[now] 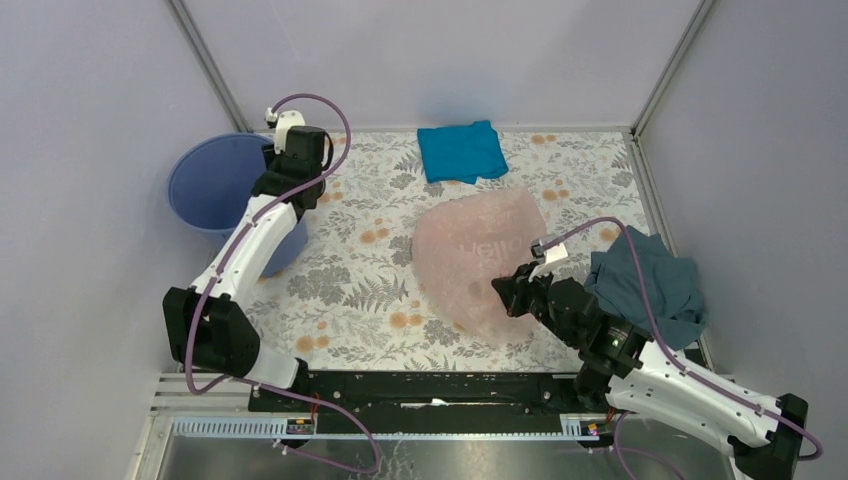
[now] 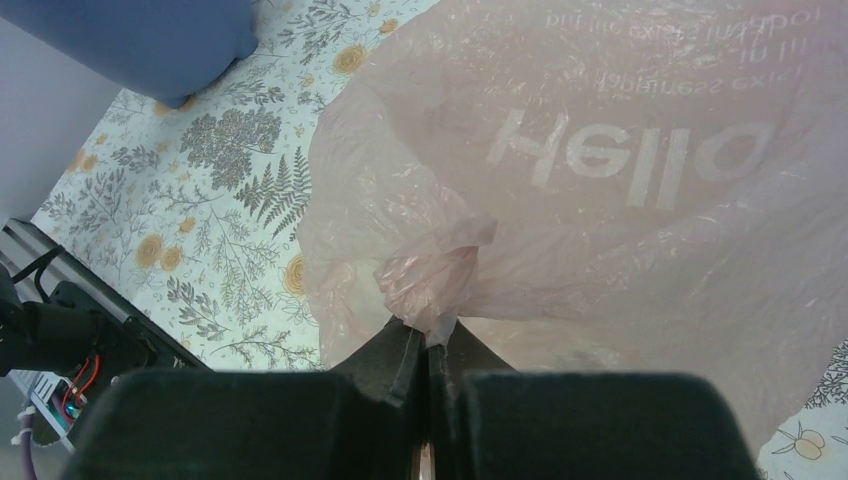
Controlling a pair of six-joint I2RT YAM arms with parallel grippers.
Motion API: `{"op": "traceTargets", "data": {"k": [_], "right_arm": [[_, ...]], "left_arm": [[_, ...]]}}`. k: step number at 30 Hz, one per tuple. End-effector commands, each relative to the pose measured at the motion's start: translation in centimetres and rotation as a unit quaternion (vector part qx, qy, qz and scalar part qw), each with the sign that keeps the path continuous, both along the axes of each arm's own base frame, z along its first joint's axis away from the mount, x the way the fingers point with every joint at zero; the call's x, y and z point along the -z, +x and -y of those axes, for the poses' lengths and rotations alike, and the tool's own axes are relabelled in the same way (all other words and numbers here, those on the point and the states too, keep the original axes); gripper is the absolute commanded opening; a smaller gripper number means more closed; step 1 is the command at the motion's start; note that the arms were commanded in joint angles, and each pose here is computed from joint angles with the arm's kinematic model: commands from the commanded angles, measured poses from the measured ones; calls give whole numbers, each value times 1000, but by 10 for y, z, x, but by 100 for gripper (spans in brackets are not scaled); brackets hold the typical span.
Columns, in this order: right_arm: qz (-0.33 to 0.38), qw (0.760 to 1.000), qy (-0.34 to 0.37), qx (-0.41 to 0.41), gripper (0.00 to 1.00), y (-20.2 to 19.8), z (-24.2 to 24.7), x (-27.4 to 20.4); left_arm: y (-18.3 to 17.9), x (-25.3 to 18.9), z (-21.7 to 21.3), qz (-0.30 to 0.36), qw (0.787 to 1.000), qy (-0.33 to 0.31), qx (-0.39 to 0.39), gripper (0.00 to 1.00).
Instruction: Put the trash bags into the trash bin
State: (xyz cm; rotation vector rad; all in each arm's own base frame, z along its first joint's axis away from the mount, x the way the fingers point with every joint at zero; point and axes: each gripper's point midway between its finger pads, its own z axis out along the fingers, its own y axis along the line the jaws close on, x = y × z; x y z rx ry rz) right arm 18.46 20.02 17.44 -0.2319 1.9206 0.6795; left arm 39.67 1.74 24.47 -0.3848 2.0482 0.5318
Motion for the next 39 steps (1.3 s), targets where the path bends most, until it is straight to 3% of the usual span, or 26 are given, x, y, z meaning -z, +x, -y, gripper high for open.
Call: {"op": "traceTargets", "data": {"k": [1,7,14,21,26,33,39], "right_arm": [[22,999,26,-2,5,4,-8,-22],[16,1000,24,-4,4,3,-8,-25],[30,999,20,20,4,2,10,-44],[83,993,4,80,4,-1,62,-115],[128,984,8,126,4,-9,107,-172],[166,971,40,170,4,-22,150,-223],[186,965,71,172,5,-31,162,-249]], "left_arm": [[2,-33,1,63,998,-13,7,36],[-2,-39,10,73,996,-31,35,11],[-7,-44,60,73,988,-54,121,6],[-42,-43,157,33,964,-50,260,0],[-73,-43,188,15,949,-70,308,0],[-125,-47,260,-7,890,-187,415,0],[-167,-37,327,-47,840,-243,483,0]]}}
